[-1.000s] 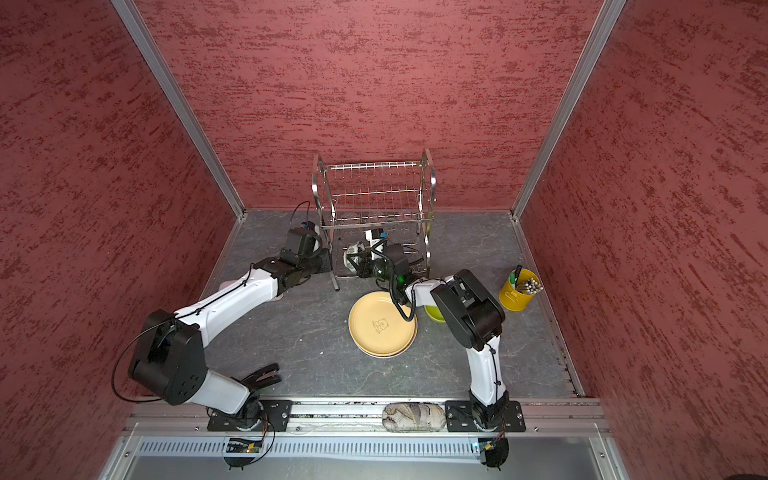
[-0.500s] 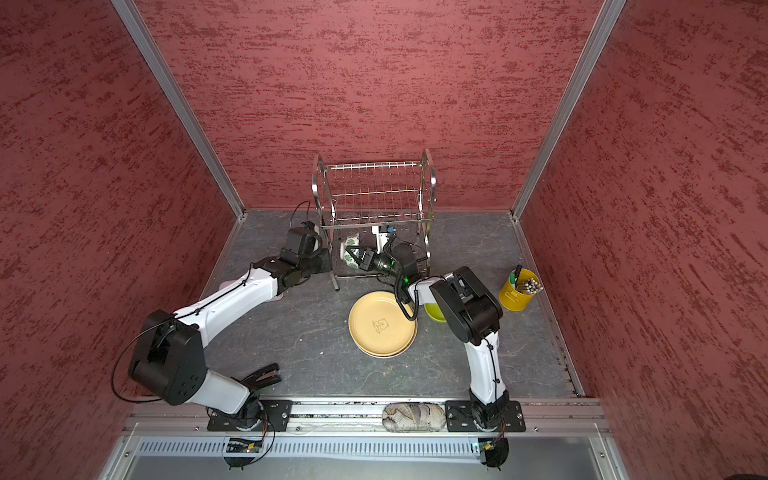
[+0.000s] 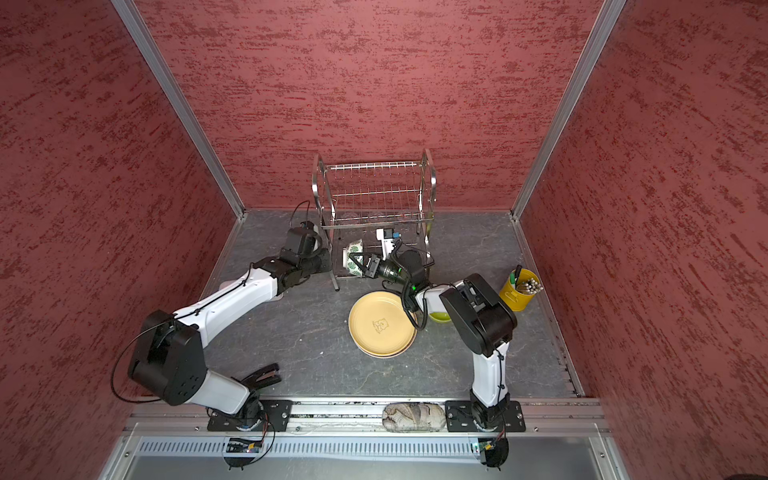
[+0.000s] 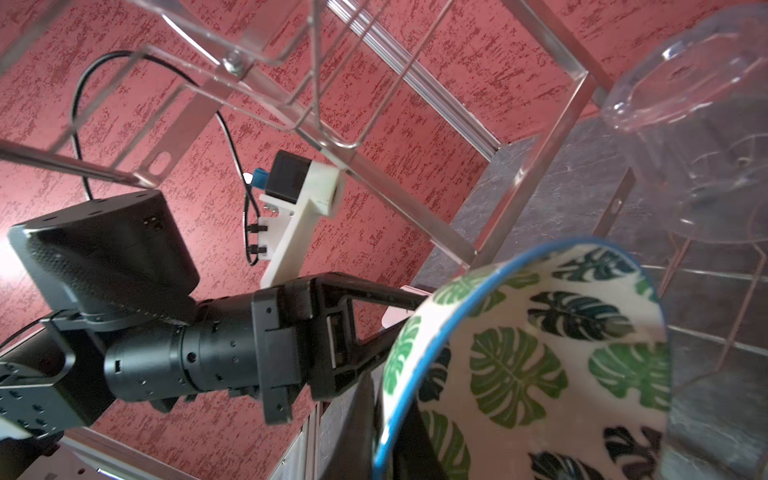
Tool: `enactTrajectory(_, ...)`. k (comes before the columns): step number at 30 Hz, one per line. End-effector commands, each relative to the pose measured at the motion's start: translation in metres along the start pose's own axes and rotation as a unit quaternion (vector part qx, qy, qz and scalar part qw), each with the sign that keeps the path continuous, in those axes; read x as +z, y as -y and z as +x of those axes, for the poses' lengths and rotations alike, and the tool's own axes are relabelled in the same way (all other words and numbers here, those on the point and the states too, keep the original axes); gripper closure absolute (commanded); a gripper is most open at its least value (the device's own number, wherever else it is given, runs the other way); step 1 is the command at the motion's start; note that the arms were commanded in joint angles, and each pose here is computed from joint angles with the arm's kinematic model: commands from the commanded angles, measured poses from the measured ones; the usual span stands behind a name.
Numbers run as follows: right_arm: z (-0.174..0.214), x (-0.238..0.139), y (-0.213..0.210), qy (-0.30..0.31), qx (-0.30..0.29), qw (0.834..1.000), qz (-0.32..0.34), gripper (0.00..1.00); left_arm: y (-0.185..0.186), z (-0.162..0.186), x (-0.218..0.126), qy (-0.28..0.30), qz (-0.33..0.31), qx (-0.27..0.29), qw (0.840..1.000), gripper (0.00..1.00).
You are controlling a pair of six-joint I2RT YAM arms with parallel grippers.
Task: Unload the mixed dishes from the dish rack
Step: 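Pull the leaf-patterned bowl out of the rack toward the robot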
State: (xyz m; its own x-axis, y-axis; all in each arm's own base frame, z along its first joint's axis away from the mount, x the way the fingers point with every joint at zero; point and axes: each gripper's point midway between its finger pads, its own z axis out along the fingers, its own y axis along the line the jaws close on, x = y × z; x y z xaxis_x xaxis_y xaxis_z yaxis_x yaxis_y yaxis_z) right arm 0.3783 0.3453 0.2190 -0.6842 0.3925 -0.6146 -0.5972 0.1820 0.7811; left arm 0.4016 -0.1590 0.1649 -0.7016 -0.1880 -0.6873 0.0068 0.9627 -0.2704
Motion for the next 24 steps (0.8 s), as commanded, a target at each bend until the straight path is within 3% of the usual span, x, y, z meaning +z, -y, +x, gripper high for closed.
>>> enactTrajectory(1,-0.018,-0.008,-0.043,0.027,-0.045,0.998,-0.037,1.0,-0.003,0.001,-0.002,-0.002,-0.009,0.002,1.0,0.8)
enactTrajectory(14,0.001,-0.044,-0.06,-0.002,-0.088,0.995,0.05,1.0,0.003,-0.002,-0.007,0.009,0.007,-0.004,1.0,0.8)
enactTrajectory(24,0.026,-0.085,-0.059,-0.044,-0.142,0.974,0.172,1.0,0.005,-0.002,-0.008,0.014,0.016,-0.003,1.0,0.8)
